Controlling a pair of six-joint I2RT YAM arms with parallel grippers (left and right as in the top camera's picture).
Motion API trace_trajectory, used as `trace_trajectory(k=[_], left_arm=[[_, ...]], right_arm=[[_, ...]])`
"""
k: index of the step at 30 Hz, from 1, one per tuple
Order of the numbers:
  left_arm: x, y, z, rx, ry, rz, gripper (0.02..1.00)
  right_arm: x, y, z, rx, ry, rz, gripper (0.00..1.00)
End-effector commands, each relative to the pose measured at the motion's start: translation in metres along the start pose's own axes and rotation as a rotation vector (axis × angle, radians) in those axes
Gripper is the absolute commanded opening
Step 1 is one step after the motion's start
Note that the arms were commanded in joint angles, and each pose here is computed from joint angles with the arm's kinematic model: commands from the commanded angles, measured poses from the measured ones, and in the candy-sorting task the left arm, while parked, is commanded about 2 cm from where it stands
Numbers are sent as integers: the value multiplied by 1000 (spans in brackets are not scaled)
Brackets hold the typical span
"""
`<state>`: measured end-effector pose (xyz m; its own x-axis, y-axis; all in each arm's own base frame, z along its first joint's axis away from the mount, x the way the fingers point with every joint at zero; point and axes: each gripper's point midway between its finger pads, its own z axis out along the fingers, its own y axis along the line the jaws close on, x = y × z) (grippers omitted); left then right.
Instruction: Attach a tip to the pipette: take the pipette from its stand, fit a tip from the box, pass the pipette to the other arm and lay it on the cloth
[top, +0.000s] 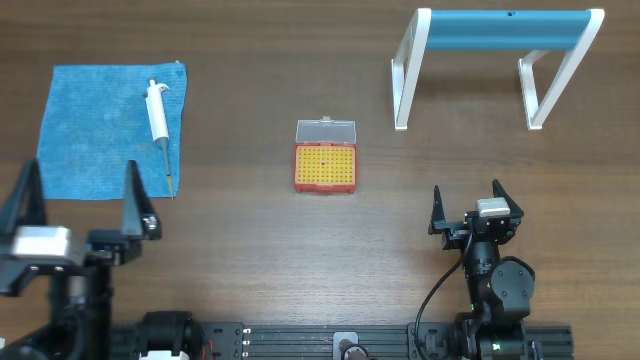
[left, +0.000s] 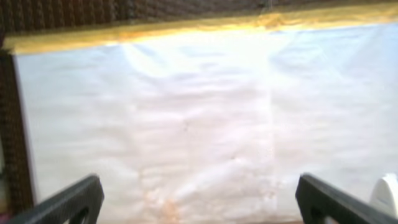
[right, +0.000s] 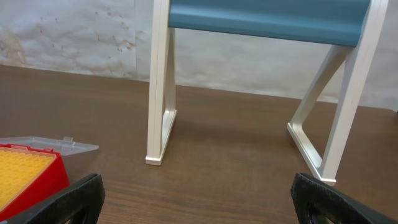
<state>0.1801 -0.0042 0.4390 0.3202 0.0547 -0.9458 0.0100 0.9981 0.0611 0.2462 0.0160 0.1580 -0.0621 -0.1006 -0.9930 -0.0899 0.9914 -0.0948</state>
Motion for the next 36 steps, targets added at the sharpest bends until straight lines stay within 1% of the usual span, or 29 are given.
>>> trace_trajectory(k=[1, 6, 9, 10, 13, 16, 20, 26, 28, 31, 36], left_arm=[[39, -5, -4, 9, -89, -32, 996], [76, -8, -8, 10, -123, -20, 996], [95, -4, -14, -23, -119, -15, 996], [100, -1, -12, -39, -105, -13, 996], [114, -1, -11, -44, -75, -14, 996], [128, -2, -9, -43, -46, -14, 996], [157, -4, -8, -38, 8, -21, 996], [176, -5, -8, -37, -26, -24, 996], [189, -7, -8, -28, 0, -30, 996], [212, -10, -9, -16, 80, -93, 996], [238, -13, -12, -9, 184, -98, 996]], right_arm=[[1, 0, 0, 0, 3, 15, 974], [1, 1, 0, 0, 3, 15, 974], [1, 0, 0, 0, 3, 15, 974], [1, 1, 0, 0, 3, 15, 974], [1, 0, 0, 0, 3, 15, 974], [1, 0, 0, 0, 3, 15, 974], [1, 0, 0, 0, 3, 15, 974], [1, 0, 0, 0, 3, 15, 974], [1, 0, 0, 0, 3, 15, 974], [1, 0, 0, 0, 3, 15, 974], [1, 0, 0, 0, 3, 15, 974]])
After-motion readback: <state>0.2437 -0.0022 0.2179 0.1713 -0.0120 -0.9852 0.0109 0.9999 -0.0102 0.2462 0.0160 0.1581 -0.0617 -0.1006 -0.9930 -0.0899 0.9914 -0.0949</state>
